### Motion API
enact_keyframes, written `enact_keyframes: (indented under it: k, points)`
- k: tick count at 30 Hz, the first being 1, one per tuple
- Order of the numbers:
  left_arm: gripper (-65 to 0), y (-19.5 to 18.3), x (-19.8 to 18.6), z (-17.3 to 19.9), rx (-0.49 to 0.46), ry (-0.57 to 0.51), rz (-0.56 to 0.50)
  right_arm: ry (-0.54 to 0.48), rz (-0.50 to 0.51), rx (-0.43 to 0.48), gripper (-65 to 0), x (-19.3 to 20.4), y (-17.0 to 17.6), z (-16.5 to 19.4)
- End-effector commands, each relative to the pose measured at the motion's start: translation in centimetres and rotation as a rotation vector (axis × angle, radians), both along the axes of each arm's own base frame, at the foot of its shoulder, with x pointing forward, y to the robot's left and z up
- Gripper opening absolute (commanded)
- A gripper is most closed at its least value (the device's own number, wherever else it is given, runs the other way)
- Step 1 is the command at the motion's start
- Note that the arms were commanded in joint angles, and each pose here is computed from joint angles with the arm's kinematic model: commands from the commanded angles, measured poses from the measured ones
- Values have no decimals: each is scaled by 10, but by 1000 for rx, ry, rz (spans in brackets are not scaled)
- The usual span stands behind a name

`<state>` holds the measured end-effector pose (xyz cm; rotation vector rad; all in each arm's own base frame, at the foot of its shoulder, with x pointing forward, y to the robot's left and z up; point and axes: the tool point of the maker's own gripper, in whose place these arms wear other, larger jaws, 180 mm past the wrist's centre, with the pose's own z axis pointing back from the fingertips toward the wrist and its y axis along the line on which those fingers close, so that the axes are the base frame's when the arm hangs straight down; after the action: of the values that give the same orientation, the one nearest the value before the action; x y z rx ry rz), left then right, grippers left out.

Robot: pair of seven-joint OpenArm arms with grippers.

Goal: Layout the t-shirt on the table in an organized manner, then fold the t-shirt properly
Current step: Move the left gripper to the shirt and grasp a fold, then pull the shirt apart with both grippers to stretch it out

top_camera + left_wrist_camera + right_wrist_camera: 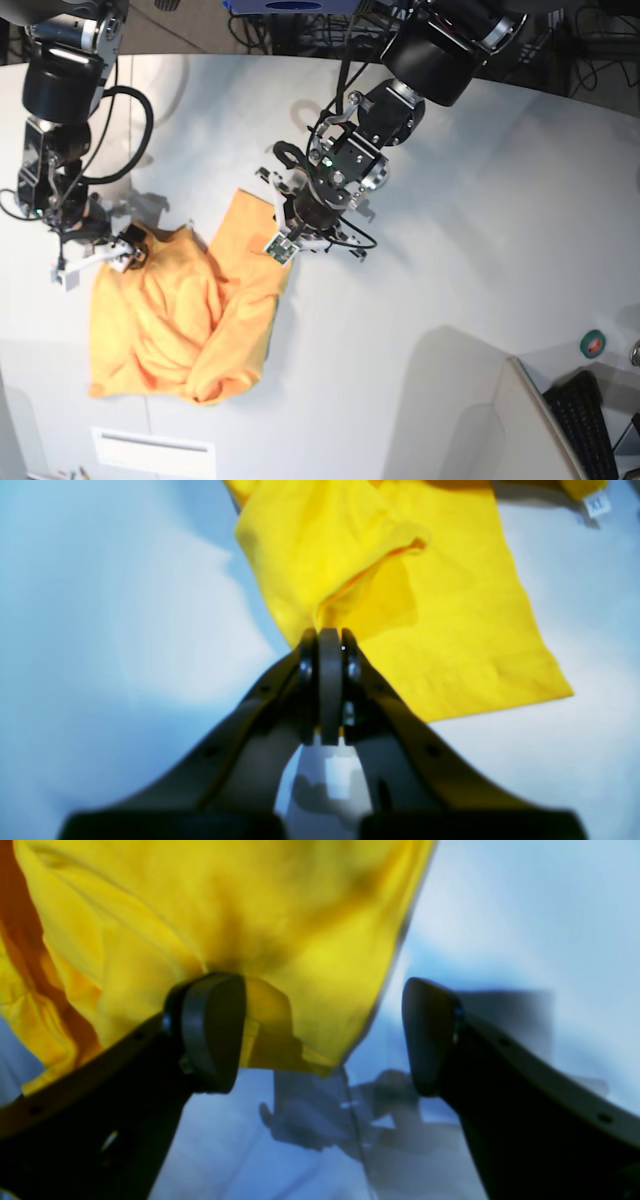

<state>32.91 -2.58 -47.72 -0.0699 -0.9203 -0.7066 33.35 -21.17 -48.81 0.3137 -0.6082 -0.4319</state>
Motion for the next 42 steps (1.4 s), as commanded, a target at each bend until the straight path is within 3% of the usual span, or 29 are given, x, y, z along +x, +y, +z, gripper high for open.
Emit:
enact_keyframes:
  k: [1, 4, 6, 12, 17, 22, 27, 35, 38, 42]
  points:
    - [-650, -8, 11, 15, -27, -49, -4, -58, 1, 2, -197, 16, -2, 15]
    - [-650, -8, 11, 15, -27, -49, -4, -61, 6, 4, -203, 16, 0, 15]
    - [-650, -8, 11, 15, -27, -49, -4, -63, 6, 4, -260, 16, 0, 15]
    - [-650, -9, 11, 16, -30, -53, -5, -66, -1, 5, -650, 17, -4, 17]
    - [-650, -3, 5, 20, -44, -60, 8, -65, 1, 2, -650, 16, -6, 17]
    - [-650, 20, 11, 50, -52, -124, 44, 6, 44, -21, -650, 7, -20, 21]
    - [-650, 76, 37, 87, -28, -165, 201, -59, 94, -126, -650, 9, -37, 61]
    - [-650, 127, 56, 132, 26, -254, 279, -189, 156, -261, -650, 29, -47, 140]
    - [-650, 152, 63, 150, -21, -264, 375, -240, 160, -291, -650, 45, -51, 168]
    - [-650, 174, 76, 167, -172, -238, 479, -261, 132, -288, -650, 71, -67, 183]
